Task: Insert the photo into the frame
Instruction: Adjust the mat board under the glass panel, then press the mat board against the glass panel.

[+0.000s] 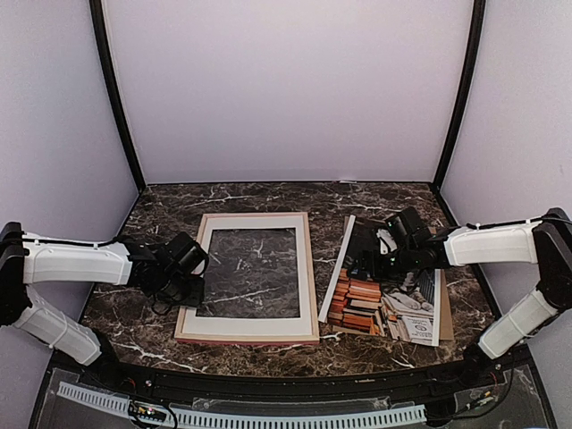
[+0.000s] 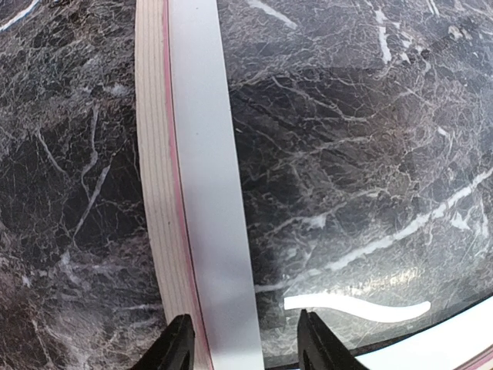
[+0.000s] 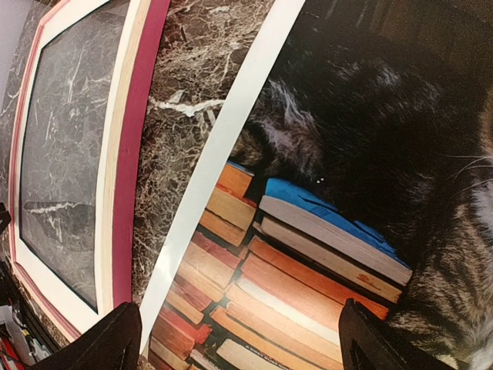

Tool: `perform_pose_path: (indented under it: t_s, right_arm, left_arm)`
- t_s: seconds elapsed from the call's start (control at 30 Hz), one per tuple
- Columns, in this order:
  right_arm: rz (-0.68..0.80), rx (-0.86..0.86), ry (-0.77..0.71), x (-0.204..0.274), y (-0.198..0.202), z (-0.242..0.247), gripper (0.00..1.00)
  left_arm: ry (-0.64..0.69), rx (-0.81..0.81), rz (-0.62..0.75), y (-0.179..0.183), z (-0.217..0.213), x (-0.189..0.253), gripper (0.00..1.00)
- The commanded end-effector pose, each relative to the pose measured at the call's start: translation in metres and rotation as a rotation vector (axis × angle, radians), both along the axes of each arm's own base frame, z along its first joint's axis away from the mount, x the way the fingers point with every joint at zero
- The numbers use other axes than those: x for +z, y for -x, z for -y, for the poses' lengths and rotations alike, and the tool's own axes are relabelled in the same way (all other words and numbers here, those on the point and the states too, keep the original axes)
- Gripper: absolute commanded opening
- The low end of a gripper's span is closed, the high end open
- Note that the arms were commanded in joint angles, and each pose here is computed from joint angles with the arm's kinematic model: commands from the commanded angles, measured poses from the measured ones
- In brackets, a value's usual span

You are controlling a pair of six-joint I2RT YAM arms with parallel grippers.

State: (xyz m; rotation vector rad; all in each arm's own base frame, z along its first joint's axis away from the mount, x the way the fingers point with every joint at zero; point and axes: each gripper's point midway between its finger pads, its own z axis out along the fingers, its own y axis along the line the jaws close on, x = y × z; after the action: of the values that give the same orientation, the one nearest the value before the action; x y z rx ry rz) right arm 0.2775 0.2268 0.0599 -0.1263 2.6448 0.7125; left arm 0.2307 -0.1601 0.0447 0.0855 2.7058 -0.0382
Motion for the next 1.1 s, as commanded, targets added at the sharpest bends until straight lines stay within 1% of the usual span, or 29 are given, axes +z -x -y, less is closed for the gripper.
perform_pose_path:
  t_s: [0.0,0.17,0.33,0.4,0.5,0.6,0.7,0.9,1.0,1.03,1.07]
  right_arm:
    - [0.023,0.014,-0.020,0.004,-0.003,-0.008,0.90]
    - [0.026,0.012,-0.019,0.006,-0.002,-0.007,0.90]
    - [0.068,-0.015,0.003,0.020,-0.005,0.001,0.90]
    - [0.096,-0.045,0.037,0.028,-0.007,0.011,0.90]
    - [0.139,-0.112,0.129,0.036,-0.009,0.036,0.91]
    - [0.170,-0.185,0.217,0.041,-0.011,0.065,0.92]
    - [0.161,-0.274,0.277,0.038,-0.011,0.100,0.93]
    - [0.129,-0.437,0.264,0.025,-0.003,0.150,0.94]
    - [0.137,-0.497,0.258,0.025,0.001,0.167,0.94]
    - [0.139,-0.515,0.259,0.024,0.002,0.172,0.95]
    - [0.142,-0.532,0.258,0.025,0.003,0.177,0.95]
  left_arm:
    - [0.000,-0.006,0.006,-0.001,0.002,0.003,0.52]
    - [-0.026,-0.005,0.020,-0.004,-0.002,0.008,0.60]
    - [-0.023,-0.037,0.046,-0.009,0.002,0.018,0.63]
    - [-0.003,-0.060,0.065,-0.013,0.009,0.023,0.64]
    - [0.034,-0.106,0.093,-0.018,0.025,0.033,0.66]
    - [0.071,-0.169,0.121,-0.024,0.047,0.042,0.67]
    - [0.107,-0.240,0.156,-0.028,0.077,0.057,0.70]
    - [0.163,-0.405,0.200,-0.031,0.149,0.073,0.77]
    - [0.173,-0.498,0.208,-0.028,0.192,0.075,0.84]
    - [0.162,-0.524,0.196,-0.027,0.202,0.066,0.86]
    - [0.184,-0.551,0.214,-0.025,0.218,0.075,0.86]
